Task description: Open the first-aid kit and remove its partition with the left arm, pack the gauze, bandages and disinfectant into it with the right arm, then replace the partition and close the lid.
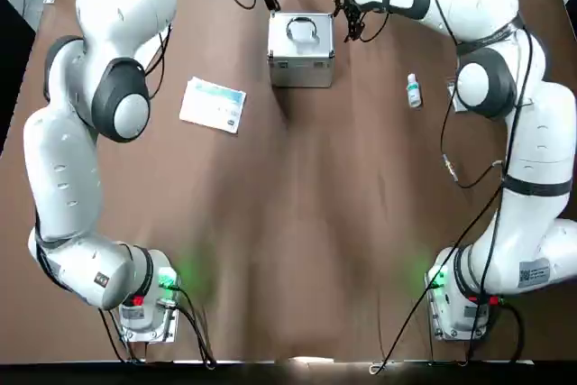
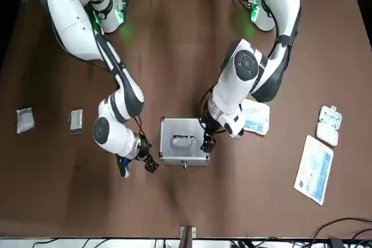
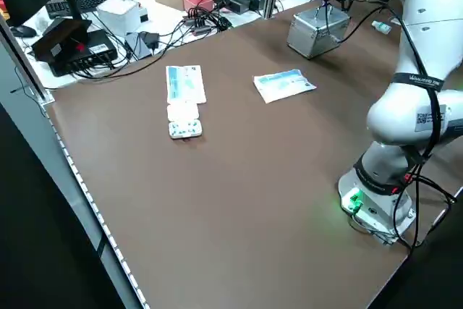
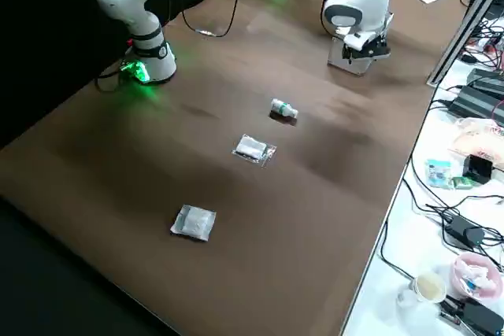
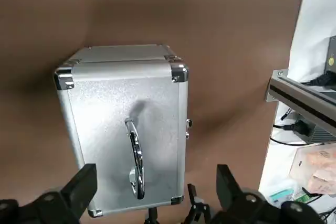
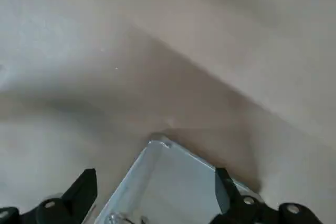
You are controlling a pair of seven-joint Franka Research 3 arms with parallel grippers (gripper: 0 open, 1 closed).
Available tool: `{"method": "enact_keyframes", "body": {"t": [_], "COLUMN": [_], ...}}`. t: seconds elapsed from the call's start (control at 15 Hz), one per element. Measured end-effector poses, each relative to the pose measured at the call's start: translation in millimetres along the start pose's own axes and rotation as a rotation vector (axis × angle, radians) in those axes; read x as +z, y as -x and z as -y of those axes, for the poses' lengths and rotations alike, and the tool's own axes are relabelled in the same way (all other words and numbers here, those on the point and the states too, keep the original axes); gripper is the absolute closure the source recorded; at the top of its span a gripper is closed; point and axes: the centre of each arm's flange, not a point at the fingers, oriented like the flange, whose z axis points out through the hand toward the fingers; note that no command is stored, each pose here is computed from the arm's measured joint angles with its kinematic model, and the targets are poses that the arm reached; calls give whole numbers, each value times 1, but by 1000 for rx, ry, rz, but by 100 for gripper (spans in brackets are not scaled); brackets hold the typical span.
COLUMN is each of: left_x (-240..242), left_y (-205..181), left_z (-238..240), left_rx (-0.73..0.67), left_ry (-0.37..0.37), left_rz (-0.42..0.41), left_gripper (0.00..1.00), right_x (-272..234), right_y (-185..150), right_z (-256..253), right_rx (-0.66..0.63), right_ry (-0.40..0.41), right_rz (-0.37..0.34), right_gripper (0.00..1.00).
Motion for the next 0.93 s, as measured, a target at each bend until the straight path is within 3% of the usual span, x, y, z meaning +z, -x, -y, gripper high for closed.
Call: {"method": "enact_keyframes", "body": {"t": [0.27,0.93], "left_x": [10,46], "left_y": [12,31], "left_z": [7,24], "left_rx": [13,34], "left_ry": [-4,-24], "left_rz": [8,14], "left_gripper": [0,0], "right_x": [25,37], "right_y": [2,0], "right_z": [0,-5], "right_rx": [56,144], "right_ry": [-1,25], "right_rz": [69,156], "right_gripper": [1,4]}}
